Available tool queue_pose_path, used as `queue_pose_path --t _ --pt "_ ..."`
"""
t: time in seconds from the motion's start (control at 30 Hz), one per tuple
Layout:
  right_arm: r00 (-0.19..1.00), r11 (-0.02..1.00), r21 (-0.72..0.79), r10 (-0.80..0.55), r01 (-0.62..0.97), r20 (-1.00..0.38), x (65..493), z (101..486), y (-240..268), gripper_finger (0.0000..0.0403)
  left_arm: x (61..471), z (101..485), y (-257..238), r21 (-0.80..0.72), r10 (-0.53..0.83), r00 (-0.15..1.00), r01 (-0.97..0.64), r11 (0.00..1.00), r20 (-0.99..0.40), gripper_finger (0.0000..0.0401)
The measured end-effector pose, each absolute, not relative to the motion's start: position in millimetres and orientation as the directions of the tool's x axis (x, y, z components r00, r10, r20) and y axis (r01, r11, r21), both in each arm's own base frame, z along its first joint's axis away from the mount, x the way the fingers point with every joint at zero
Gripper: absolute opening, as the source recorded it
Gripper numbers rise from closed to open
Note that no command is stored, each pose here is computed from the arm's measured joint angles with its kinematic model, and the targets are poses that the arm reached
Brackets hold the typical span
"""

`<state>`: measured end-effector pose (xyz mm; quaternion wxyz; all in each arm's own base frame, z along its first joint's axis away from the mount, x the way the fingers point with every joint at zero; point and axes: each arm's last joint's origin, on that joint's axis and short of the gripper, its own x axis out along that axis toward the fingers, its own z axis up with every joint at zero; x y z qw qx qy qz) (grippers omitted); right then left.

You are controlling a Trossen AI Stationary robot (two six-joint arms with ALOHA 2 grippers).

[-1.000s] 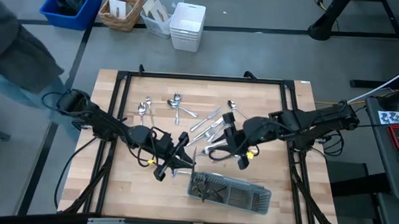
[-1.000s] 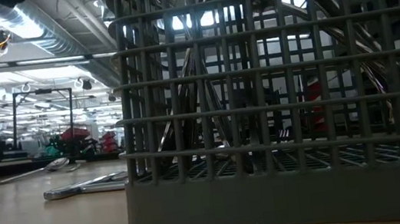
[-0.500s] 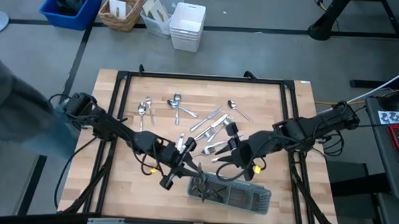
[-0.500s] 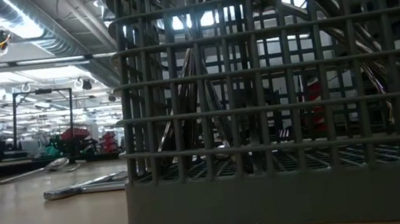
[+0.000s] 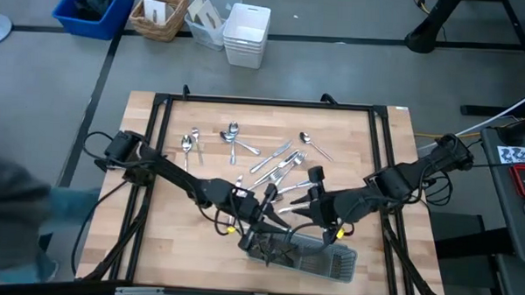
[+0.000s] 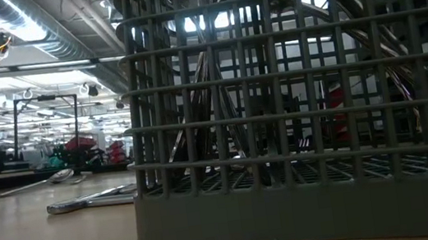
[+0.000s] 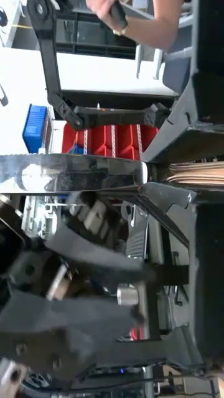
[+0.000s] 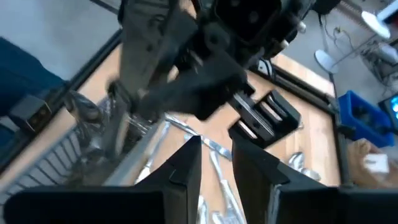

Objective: Sort silverware
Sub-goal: Put the knife into the gray silverware rack

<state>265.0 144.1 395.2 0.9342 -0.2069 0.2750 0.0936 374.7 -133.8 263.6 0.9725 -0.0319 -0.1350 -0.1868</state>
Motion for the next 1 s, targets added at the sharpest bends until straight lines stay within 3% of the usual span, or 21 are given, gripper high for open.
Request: queue_pose_path --t 0.3,0.67,1.0 --pt "0.812 0.948 -0.307 -0.109 -0.090 -0.574 245 391 150 0.0092 379 259 -132 -0.009 -0.352 0.902 0.366 0.931 0.249 0.0038" --pt "0.840 0.966 -0.165 0.082 -0.199 -0.536 236 405 158 0.0092 379 259 -132 0.002 -0.351 0.904 0.361 0.932 0.243 0.0039" --pt "0.854 0.958 -0.171 0.116 -0.232 -0.508 247 403 167 0.0092 379 259 -132 0.017 -0.350 0.904 0.357 0.934 0.244 0.0038"
